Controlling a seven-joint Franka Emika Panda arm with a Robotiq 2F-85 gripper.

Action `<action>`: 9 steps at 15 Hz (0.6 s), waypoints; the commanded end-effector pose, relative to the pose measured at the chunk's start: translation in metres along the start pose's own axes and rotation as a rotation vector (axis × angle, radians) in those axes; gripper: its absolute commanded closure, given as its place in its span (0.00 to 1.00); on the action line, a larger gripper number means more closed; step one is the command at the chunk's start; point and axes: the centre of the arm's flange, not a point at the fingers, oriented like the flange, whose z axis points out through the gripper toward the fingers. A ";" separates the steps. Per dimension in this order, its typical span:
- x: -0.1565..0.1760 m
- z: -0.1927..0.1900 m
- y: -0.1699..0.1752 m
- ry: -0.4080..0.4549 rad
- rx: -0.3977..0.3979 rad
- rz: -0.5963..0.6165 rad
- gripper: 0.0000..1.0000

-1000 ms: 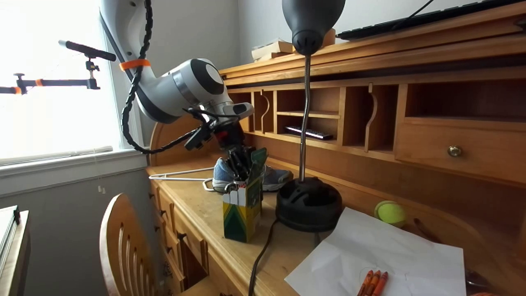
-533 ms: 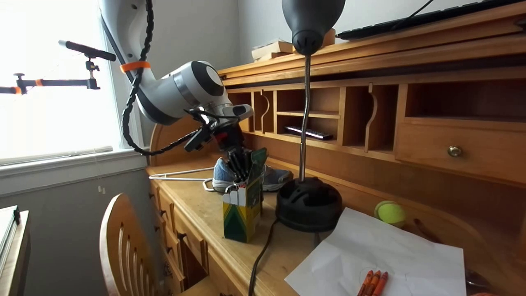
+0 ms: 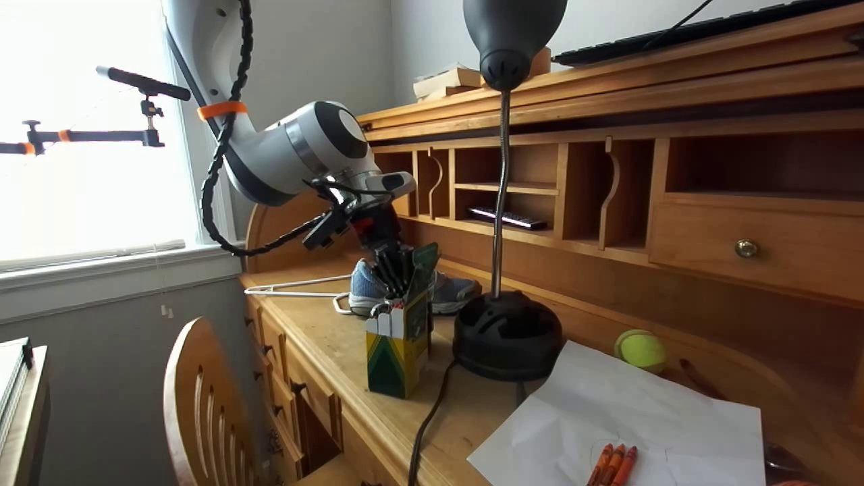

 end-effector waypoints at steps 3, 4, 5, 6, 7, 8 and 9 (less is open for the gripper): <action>-0.009 -0.008 -0.003 -0.001 -0.007 0.021 0.97; -0.013 -0.012 -0.001 -0.001 -0.001 0.041 0.97; -0.016 -0.014 0.000 0.001 0.000 0.061 0.97; -0.020 -0.017 0.002 0.003 -0.003 0.081 0.97; -0.023 -0.019 0.004 0.005 0.000 0.106 0.97; -0.026 -0.023 0.006 0.011 -0.003 0.129 0.97; -0.029 -0.027 0.008 0.014 -0.004 0.149 0.97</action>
